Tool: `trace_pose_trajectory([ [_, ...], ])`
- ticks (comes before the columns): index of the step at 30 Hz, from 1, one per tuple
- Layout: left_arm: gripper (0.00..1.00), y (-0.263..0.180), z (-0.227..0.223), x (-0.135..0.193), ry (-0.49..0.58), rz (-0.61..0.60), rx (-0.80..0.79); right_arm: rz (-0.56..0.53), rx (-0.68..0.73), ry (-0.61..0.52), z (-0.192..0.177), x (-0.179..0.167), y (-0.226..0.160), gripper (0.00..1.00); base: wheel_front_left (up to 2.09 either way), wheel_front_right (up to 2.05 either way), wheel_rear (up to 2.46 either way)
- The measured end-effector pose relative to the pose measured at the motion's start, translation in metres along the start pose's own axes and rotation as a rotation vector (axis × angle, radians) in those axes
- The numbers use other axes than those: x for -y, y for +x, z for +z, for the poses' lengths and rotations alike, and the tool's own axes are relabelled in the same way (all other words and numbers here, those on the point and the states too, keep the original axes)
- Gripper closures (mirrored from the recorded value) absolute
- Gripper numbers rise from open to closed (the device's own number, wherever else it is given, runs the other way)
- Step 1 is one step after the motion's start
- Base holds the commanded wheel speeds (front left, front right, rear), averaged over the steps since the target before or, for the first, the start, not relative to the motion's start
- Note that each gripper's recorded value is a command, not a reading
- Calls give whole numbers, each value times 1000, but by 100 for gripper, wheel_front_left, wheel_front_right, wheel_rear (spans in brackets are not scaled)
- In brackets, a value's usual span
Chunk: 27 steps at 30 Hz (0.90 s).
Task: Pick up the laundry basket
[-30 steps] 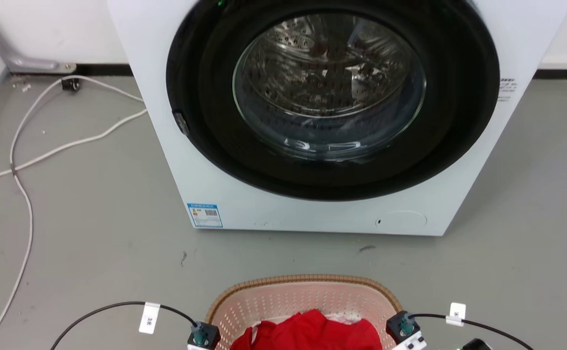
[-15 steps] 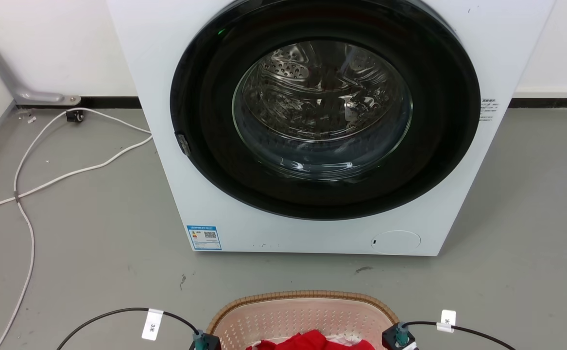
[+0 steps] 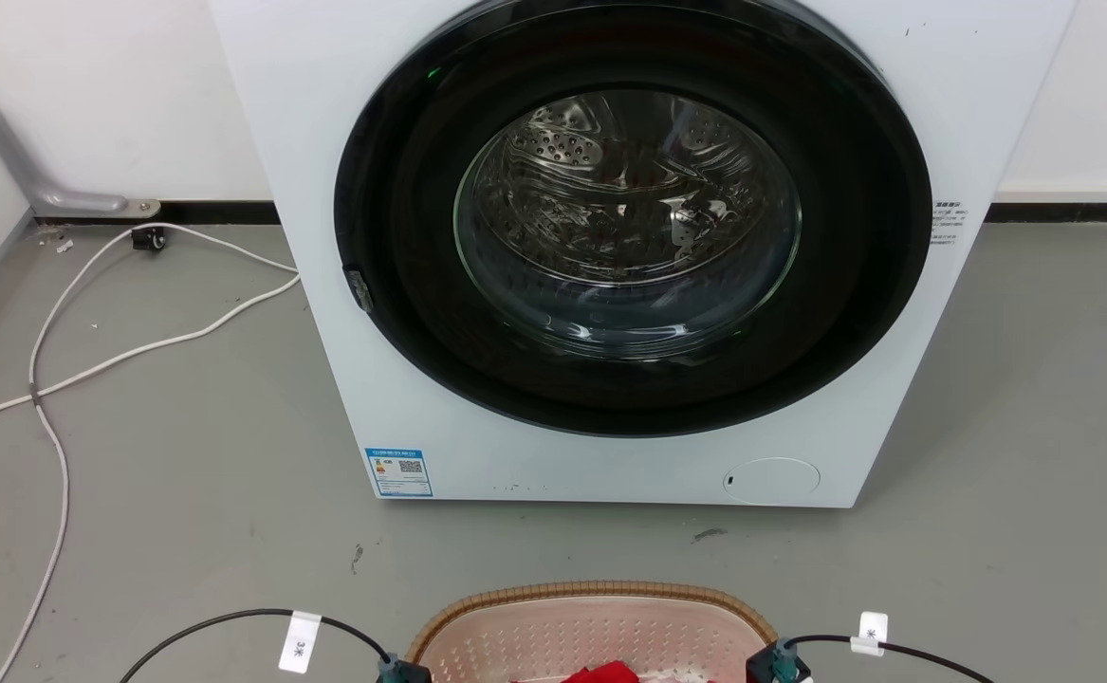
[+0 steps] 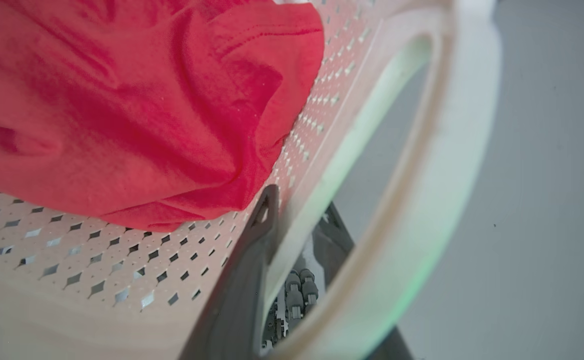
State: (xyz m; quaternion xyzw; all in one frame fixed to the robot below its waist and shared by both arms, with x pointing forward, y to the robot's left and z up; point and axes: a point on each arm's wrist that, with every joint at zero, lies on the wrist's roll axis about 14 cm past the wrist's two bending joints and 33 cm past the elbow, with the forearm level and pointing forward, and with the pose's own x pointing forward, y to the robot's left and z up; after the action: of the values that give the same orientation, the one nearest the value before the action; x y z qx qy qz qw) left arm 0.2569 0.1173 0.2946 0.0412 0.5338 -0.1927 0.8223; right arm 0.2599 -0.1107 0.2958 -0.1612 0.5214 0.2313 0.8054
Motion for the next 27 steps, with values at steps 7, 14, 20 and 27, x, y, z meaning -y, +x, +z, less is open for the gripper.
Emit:
trace_pose_trajectory([
  [7,100,0,-3,1,-2,-3,-5,7,-8,0,-3,-1,0,100,0,0,0],
  [14,100,1,-3,1,-1,-4,-5,11,0,-1,-2,-1,0,100,0,0,0],
  [20,100,1,-1,0,2,-3,3,10,10,-4,0,0,0,100,0,0,0],
  [27,100,1,0,-1,2,-2,9,8,20,-6,2,1,0,100,0,0,0],
])
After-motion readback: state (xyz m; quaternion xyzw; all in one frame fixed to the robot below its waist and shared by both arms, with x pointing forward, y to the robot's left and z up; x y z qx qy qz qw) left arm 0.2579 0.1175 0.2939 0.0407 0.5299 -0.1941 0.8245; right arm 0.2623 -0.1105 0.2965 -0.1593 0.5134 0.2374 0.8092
